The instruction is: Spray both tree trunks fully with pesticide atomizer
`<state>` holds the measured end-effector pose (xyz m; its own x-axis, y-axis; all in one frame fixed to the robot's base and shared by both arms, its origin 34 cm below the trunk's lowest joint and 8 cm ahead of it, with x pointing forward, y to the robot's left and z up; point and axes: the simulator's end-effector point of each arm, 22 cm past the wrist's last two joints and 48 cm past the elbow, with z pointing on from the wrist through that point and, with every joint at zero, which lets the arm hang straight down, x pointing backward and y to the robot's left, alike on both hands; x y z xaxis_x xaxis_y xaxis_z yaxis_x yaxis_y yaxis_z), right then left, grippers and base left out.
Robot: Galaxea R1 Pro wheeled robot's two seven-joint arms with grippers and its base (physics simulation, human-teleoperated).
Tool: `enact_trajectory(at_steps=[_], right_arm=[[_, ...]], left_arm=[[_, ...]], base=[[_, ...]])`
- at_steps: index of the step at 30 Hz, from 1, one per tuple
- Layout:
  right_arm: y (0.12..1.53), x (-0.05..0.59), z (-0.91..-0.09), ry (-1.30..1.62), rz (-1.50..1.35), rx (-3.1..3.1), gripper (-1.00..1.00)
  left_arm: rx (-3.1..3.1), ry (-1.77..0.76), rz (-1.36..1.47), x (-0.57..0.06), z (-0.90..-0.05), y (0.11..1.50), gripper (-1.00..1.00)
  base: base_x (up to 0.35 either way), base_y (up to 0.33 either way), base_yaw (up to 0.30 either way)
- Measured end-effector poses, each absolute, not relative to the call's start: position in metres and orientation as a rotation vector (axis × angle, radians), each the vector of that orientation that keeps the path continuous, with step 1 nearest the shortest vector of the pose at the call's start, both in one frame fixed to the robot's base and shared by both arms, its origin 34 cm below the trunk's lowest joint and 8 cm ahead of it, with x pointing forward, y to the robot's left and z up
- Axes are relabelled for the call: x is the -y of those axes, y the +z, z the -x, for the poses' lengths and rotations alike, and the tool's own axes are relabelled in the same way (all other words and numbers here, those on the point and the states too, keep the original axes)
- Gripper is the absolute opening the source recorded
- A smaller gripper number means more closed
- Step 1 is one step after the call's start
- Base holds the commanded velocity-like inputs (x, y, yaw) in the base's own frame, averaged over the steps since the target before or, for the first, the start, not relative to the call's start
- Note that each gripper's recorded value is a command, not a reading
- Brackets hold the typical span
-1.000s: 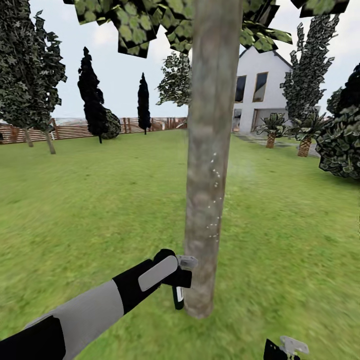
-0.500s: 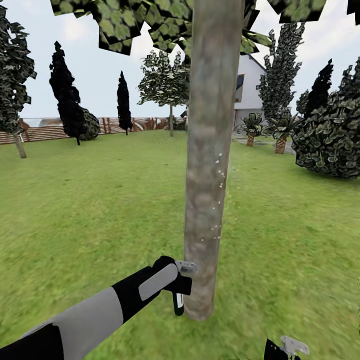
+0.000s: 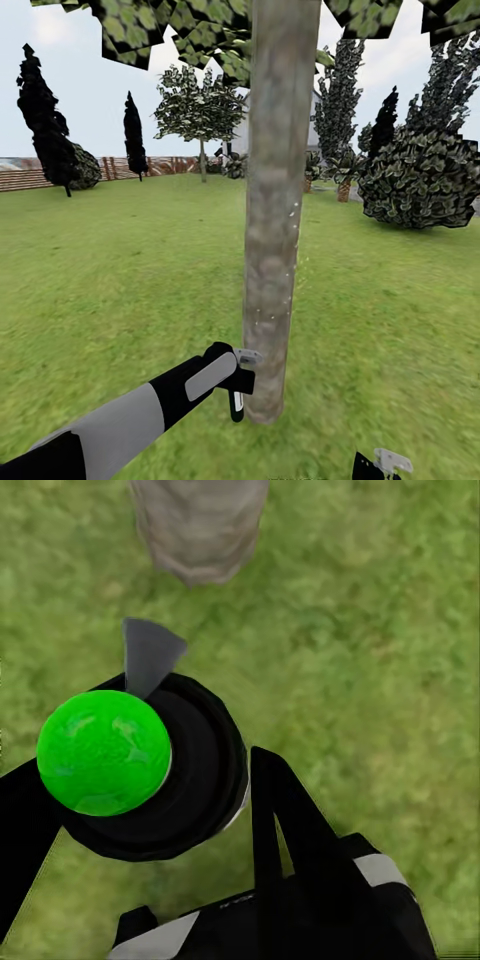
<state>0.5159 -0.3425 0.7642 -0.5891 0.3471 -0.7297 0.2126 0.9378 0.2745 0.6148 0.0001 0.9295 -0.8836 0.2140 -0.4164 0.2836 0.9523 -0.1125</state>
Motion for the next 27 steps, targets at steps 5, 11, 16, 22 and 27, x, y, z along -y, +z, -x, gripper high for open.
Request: enact_trajectory(at_steps=[5, 11, 16, 22, 27], right_arm=[[0.7641, 0.3418, -0.5159, 0.199, -0.395, -2.220, -1.00], [0.7639, 0.3418, -0.5158, 0.198, -0.395, -2.221, -1.00], [0.7641, 0.3418, -0.5160, 0.198, -0.395, -2.220, -1.00], [0.7643, 0.3418, -0.5161, 0.198, -0.395, -2.219, -1.00], [0.7646, 0.3417, -0.5162, 0.199, -0.394, -2.218, -1.00]], left_arm=[[-2.703, -0.243, -0.361, 0.0016, -0.6109, 0.9264, -1.00], [-2.679, -0.217, -0.394, 0.0003, -0.6130, 0.9250, -1.00], [-2.677, -0.242, -0.406, 0.0039, -0.6103, 0.9230, -1.00], [-2.677, -0.244, -0.407, 0.0042, -0.6100, 0.9230, -1.00], [-2.677, -0.244, -0.407, 0.0041, -0.6097, 0.9228, -1.00]], base=[[0.000, 0.333, -0.247], [0.000, 0.333, -0.247], [0.000, 0.334, -0.247], [0.049, 0.333, -0.247], [0.133, 0.324, -0.247]])
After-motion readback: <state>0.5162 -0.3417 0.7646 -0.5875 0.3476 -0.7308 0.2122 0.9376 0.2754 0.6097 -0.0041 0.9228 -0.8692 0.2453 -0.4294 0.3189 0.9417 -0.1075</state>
